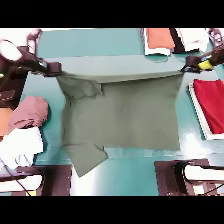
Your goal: Fold the shirts.
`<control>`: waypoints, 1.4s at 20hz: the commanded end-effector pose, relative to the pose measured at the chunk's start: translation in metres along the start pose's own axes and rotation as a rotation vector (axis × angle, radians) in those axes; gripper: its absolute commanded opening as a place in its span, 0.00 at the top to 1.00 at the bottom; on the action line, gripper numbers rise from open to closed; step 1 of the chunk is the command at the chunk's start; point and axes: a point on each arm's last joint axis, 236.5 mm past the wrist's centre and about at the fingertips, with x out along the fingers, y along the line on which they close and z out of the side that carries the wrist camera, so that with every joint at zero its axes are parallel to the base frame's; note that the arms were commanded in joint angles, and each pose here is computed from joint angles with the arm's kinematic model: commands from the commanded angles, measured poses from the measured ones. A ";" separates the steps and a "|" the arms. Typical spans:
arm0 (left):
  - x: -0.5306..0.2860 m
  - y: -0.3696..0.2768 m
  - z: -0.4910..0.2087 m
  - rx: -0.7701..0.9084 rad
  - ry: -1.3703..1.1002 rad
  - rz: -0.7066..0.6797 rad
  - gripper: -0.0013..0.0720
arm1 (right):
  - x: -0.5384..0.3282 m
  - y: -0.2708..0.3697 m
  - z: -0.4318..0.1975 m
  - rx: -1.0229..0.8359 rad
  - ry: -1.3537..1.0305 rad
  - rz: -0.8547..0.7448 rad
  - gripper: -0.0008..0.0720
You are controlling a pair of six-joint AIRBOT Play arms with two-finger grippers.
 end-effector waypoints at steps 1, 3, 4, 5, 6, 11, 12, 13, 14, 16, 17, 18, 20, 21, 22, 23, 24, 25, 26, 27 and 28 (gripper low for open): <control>0.056 0.013 0.004 -0.020 0.021 0.008 0.95 | 0.057 -0.012 0.018 0.034 0.041 0.030 0.96; 0.048 0.010 0.023 0.027 -0.017 0.004 0.95 | 0.048 -0.010 0.038 0.011 0.001 0.027 0.97; 0.041 0.007 0.025 0.059 -0.009 0.001 0.95 | 0.040 -0.009 0.043 -0.009 -0.015 0.020 0.97; 0.036 0.005 0.021 0.081 0.021 -0.003 0.95 | 0.033 -0.006 0.045 -0.044 -0.022 0.018 0.97; 0.033 0.004 0.010 0.082 0.069 -0.007 0.95 | 0.027 -0.004 0.042 -0.067 -0.019 0.019 0.97; 0.046 0.009 -0.065 0.051 0.325 -0.020 0.95 | 0.034 -0.021 -0.023 -0.046 0.094 -0.048 0.97; 0.053 0.008 -0.080 0.034 0.362 -0.034 0.95 | 0.039 -0.024 -0.035 -0.032 0.107 -0.050 0.96; 0.060 0.006 -0.095 0.013 0.392 -0.051 0.95 | 0.046 -0.026 -0.049 -0.019 0.124 -0.050 0.96; 0.066 0.004 -0.106 -0.004 0.411 -0.066 0.95 | 0.054 -0.028 -0.061 -0.006 0.138 -0.050 0.96; 0.075 0.004 -0.122 -0.030 0.435 -0.077 0.95 | 0.067 -0.032 -0.080 0.016 0.171 -0.048 0.96; 0.077 0.004 -0.126 -0.034 0.442 -0.077 0.95 | 0.073 -0.032 -0.089 0.029 0.190 -0.040 0.96; 0.076 0.004 -0.127 -0.034 0.445 -0.077 0.93 | 0.076 -0.034 -0.095 0.034 0.201 -0.042 0.95; 0.072 0.003 -0.128 -0.031 0.456 -0.079 0.16 | 0.077 -0.034 -0.099 0.037 0.214 -0.040 0.43; 0.065 0.004 -0.127 -0.029 0.454 -0.071 0.16 | 0.074 -0.032 -0.099 0.034 0.223 -0.037 0.29; 0.055 0.002 -0.123 -0.021 0.440 -0.068 0.16 | 0.069 -0.029 -0.100 0.030 0.240 -0.030 0.29; 0.043 0.001 -0.117 -0.014 0.415 -0.059 0.16 | 0.061 -0.026 -0.102 0.022 0.257 -0.025 0.30; 0.029 0.003 -0.113 -0.003 0.386 -0.037 0.16 | 0.053 -0.022 -0.103 0.012 0.260 -0.023 0.30; 0.014 0.008 -0.116 0.003 0.363 -0.006 0.16 | 0.044 -0.019 -0.104 -0.001 0.248 -0.022 0.30; 0.001 0.010 -0.130 -0.007 0.365 0.015 0.16 | 0.035 -0.016 -0.105 -0.010 0.225 -0.025 0.30; -0.011 0.010 -0.154 -0.026 0.390 0.018 0.16 | 0.025 -0.012 -0.107 -0.017 0.201 -0.028 0.30; -0.020 0.010 -0.183 -0.044 0.420 0.018 0.16 | 0.018 -0.009 -0.109 -0.023 0.178 -0.030 0.30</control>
